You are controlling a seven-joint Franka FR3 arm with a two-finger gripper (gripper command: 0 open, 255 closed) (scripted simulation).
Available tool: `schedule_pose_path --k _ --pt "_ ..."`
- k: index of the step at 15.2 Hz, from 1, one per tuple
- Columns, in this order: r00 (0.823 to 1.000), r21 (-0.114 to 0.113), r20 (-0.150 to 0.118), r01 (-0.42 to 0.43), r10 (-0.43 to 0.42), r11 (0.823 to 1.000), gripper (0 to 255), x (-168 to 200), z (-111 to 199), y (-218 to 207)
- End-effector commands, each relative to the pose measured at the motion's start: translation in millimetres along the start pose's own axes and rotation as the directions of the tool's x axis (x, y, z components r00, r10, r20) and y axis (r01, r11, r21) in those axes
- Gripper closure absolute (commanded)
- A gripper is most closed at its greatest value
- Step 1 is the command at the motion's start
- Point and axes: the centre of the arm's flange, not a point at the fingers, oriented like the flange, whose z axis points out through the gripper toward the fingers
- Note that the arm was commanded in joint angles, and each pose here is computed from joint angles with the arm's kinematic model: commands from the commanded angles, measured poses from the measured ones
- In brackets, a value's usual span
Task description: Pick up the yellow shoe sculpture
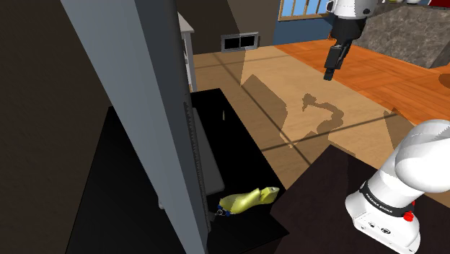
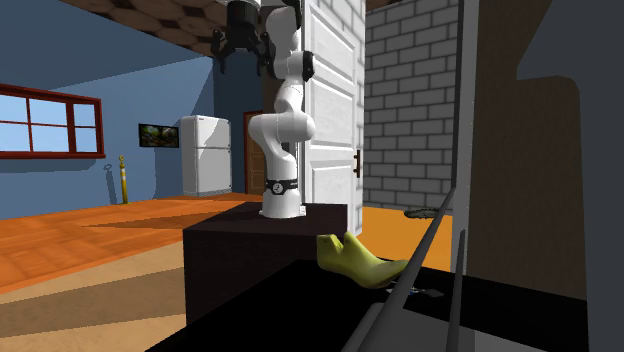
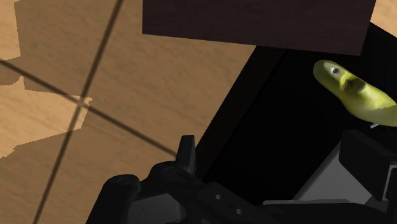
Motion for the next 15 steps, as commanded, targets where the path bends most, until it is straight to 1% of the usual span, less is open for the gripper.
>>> schedule_pose_path --k 1,4,8,11,15 --pt "1.000 0.000 0.000 0.000 0.000 1.000 0 0.0 0.0 0.0" --pt "0.999 -0.010 0.032 0.044 -0.044 0.999 0 21.4 26.8 -25.7" --pt "0.992 -0.020 0.074 0.104 -0.102 0.994 0 46.9 64.0 -60.9" --pt "0.984 -0.026 0.106 0.148 -0.145 0.989 0 63.6 92.9 -87.9" --pt "0.968 -0.033 0.150 0.207 -0.200 0.978 0 82.5 132.6 -124.5"
